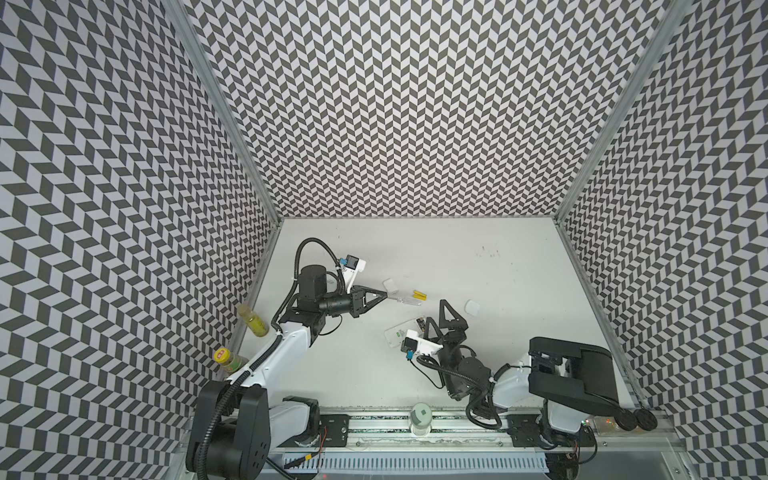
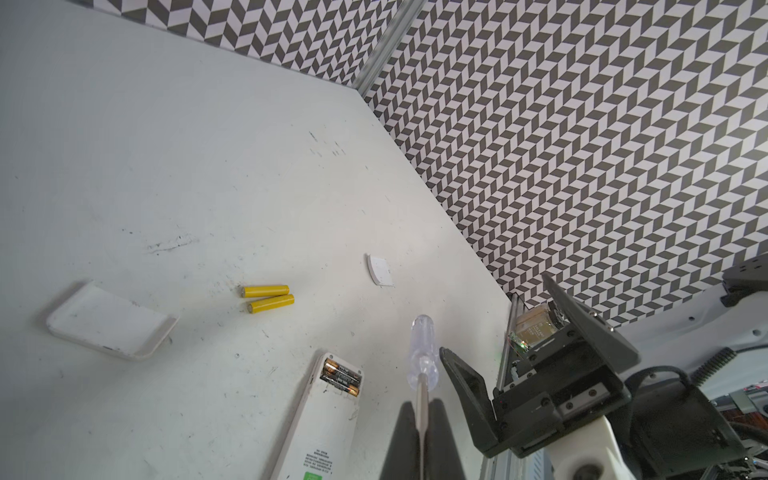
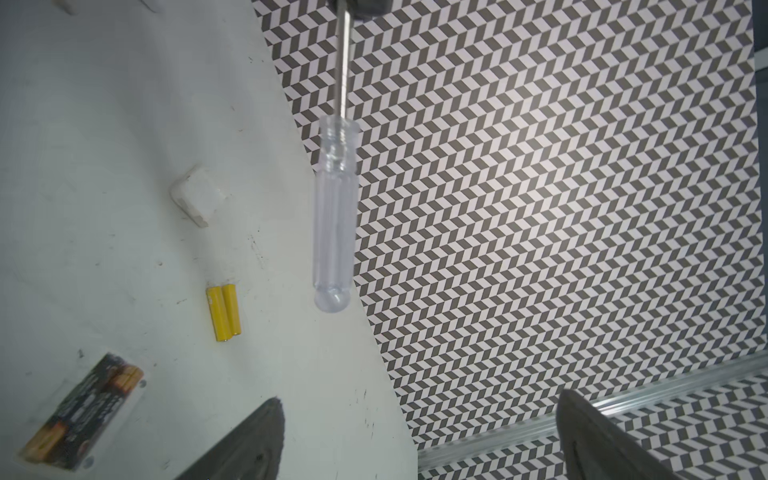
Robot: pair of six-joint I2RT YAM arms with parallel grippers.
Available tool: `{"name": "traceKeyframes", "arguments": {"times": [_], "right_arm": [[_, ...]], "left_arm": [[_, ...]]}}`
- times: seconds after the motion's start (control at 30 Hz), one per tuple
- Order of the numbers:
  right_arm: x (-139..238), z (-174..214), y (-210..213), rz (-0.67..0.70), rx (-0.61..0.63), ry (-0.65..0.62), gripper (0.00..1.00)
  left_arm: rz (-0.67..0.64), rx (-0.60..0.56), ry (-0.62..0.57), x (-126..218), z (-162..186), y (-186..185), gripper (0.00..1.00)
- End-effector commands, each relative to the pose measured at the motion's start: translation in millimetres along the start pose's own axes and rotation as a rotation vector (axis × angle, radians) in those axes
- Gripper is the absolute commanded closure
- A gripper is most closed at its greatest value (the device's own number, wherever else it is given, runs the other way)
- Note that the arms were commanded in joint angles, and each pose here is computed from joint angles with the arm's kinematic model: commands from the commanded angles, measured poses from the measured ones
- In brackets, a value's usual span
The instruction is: Unload the batteries from the remote control
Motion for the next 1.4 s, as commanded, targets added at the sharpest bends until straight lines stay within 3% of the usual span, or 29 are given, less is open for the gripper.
{"name": "traceKeyframes", "arguments": {"times": [0.0, 0.13, 0.2, 0.3, 0.53, 0.7, 0.97, 1.13, 1.37], "right_arm": [[-3.2, -11.6, -49.5, 0.161, -0.424, -0.031, 0.01], [-15.2, -15.5, -35.1, 0.026, -0.457, 0.016, 0.00], [-25.1, -17.7, -23.3, -0.128, -0.530, 0.080, 0.00], [-41.0, -15.3, -31.2, -0.253, -0.753, 0.163, 0.00], [-51.4, -11.3, -49.2, -0.450, -1.040, 0.192, 0.01], [-51.6, -19.0, -58.6, -0.668, -1.281, 0.130, 0.03], [-46.8, -13.1, -78.6, -0.885, -1.666, -0.015, 0.04], [-47.7, -2.2, -78.3, -1.024, -1.902, -0.011, 0.09], [-47.9, -10.2, -68.7, -1.287, -1.990, -0.041, 0.20]], "left_arm": [[0.026, -0.127, -0.042, 7.0, -20.3, -8.2, 1.00], [0.008, -0.153, -0.057, 12.4, -23.8, -6.9, 1.00], [0.004, -0.165, -0.063, 14.5, -25.1, -6.6, 1.00], [0.003, -0.183, -0.070, 16.6, -26.4, -7.0, 1.00], [0.025, -0.191, -0.084, 19.3, -27.8, -8.7, 1.00], [0.025, -0.164, -0.091, 20.6, -28.7, -8.1, 1.00], [0.081, -0.117, -0.112, 20.8, -26.3, -14.2, 1.00], [0.117, -0.082, -0.125, 20.8, -24.1, -17.6, 1.00], [0.141, -0.073, -0.131, 20.2, -24.7, -20.7, 1.00]]}}
Point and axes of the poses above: each gripper's point midway between its finger pads, its own x axis back along the fingers, its own y axis along the line the jaws close on, z = x × y, the point moved 6 cm from there along x, back along the fingers, and after that the axes turned 14 degrees about -x, right-handed, at the moved point
